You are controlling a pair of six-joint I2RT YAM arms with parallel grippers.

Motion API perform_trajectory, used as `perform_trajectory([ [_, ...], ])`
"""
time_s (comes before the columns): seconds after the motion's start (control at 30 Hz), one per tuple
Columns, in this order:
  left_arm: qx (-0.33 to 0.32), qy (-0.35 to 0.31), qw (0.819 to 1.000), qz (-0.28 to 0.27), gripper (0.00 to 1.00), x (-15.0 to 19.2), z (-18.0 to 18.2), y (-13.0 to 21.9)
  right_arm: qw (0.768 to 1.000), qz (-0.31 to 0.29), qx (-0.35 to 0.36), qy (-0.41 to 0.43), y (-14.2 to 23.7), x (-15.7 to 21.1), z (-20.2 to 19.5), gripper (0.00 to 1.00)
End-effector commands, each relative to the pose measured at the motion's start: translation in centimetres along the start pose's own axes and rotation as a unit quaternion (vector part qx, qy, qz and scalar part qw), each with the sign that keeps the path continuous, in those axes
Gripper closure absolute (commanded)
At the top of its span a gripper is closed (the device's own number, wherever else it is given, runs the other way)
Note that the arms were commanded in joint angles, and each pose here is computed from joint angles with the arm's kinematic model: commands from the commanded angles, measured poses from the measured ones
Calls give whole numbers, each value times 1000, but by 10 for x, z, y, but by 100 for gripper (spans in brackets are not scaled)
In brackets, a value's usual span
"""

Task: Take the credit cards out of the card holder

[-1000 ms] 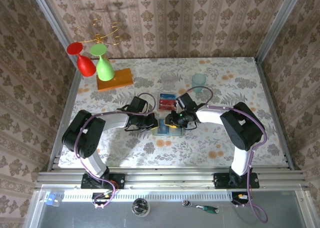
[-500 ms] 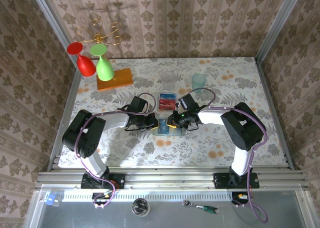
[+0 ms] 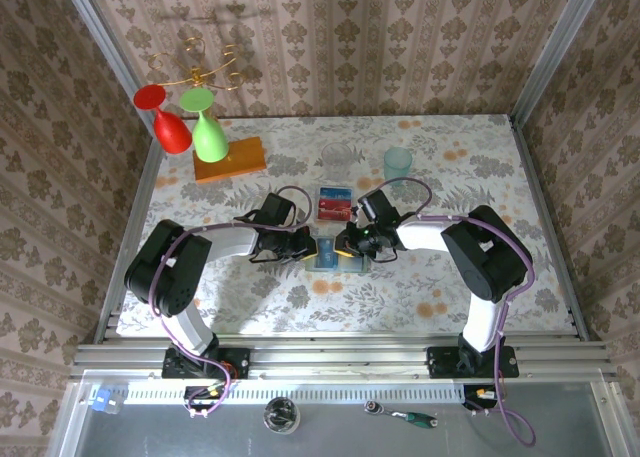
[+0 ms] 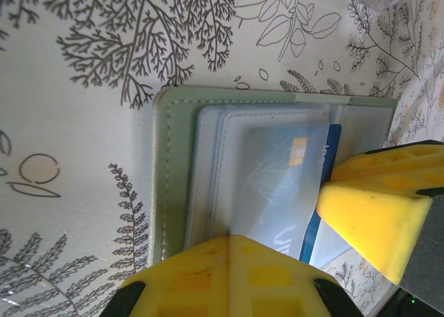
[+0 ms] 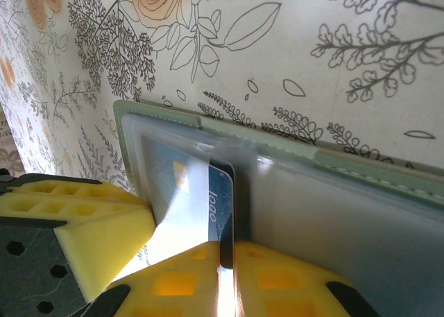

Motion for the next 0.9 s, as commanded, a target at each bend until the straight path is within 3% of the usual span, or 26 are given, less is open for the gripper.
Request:
perform_trajectory([
  [0.0,-25,11,999,21,100,7,12,-6,1000,-2,-15,-2,8,1,5,87],
  [0.53,-25,16,999,17,100,9,14,-5,1000,-17,20,1,31,0,-13,89],
  [0.87,18,23,1000,1,100,9,7,-9,996,-26,80,30,53,0,-11,92],
])
Point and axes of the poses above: each hand's point on the last joint's axis, 136 mm out from that joint toward the fingers, its own y axis back along the fingers, its own z axis along the line the jaws close on, x = y × z, the point moved 4 cm from there along y, back along the fingers, and after that the axes turned 9 degrees about -y, right-handed, at the moved point
